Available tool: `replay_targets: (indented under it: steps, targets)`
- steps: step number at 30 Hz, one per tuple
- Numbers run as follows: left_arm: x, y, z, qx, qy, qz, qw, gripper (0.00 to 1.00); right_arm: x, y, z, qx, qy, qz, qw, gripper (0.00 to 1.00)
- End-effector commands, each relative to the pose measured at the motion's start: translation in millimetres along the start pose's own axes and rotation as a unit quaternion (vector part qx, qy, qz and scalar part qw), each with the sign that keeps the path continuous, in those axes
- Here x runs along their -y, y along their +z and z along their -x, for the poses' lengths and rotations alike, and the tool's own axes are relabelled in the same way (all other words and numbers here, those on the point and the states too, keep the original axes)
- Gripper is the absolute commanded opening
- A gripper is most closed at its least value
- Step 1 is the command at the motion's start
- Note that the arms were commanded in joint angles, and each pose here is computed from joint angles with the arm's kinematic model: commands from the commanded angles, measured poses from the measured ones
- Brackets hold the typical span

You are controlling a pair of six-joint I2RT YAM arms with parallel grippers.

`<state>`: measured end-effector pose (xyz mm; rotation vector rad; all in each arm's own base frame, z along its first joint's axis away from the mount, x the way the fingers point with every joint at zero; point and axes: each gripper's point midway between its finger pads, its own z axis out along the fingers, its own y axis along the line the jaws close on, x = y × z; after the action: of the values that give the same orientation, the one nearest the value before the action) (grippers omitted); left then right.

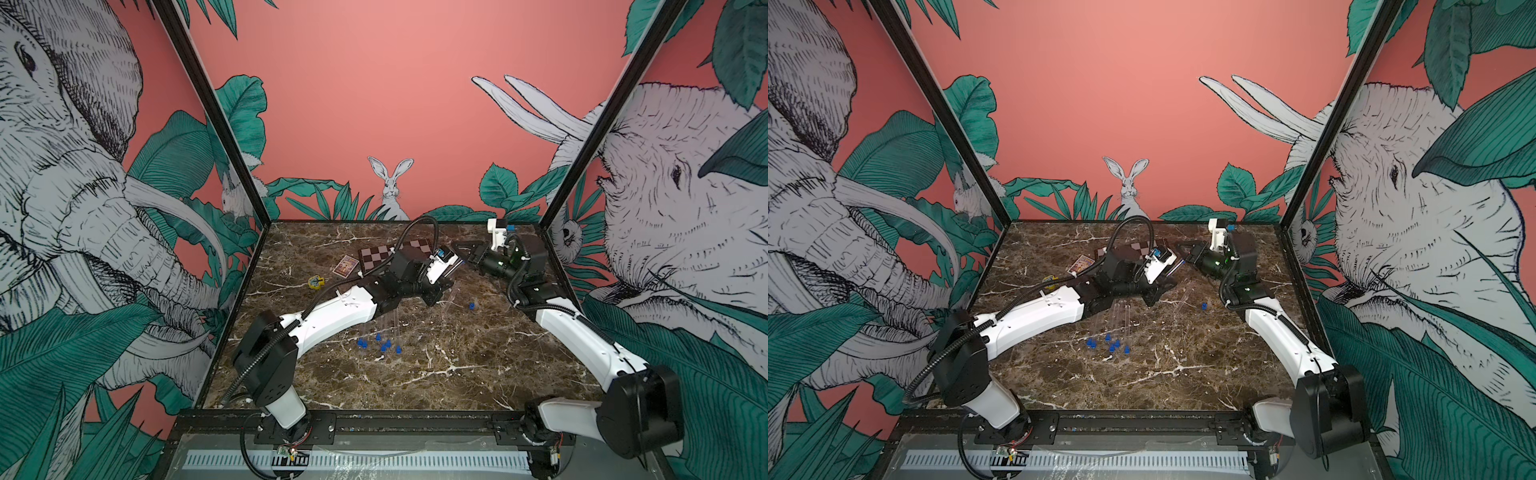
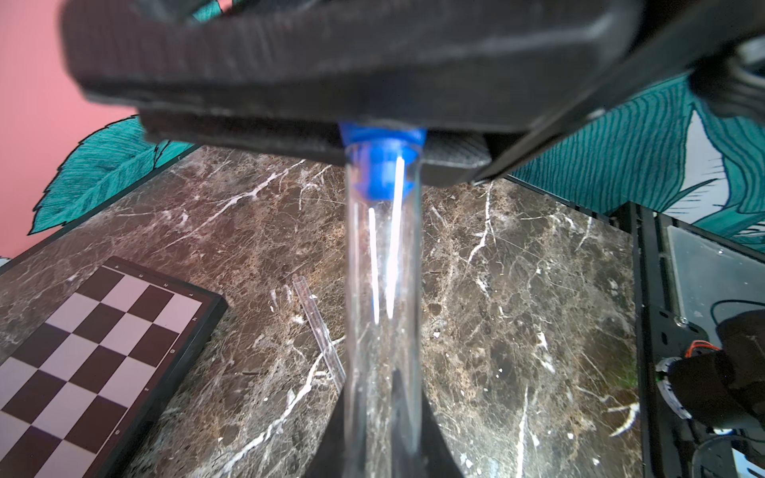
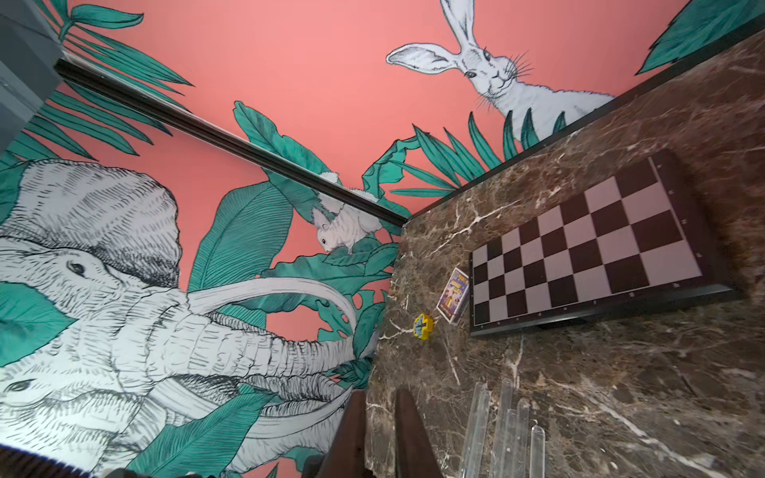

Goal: Remove stoppers from test tubes
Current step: Open the stopper on the test tube, then place the stopper at the center of the board.

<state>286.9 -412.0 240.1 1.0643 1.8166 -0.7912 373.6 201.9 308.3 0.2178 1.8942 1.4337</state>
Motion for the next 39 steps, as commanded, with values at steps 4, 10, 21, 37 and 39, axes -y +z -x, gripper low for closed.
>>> replay_targets:
  steps: [4,10,21,37,39]
  targets:
    - [1,-12,7,0.009,0.0,-0.001,1.0,0.0,-1,-8,42,0.075,0.032,0.029,0.996,0.0]
    - [2,-15,7,0.009,0.001,0.0,1.0,0.0,5,-18,52,0.09,0.026,0.016,0.995,0.0]
    - [1,-17,7,0.01,0.0,0.003,1.0,0.0,17,-34,55,0.1,-0.052,-0.075,0.991,0.0]
    - [-3,-21,3,-0.002,-0.001,0.018,1.0,0.0,222,-79,-37,-0.07,-0.096,-0.474,0.873,0.0]
    - [-3,-20,3,-0.003,0.0,0.019,1.0,0.0,237,-78,-46,-0.083,-0.09,-0.487,0.865,0.0]
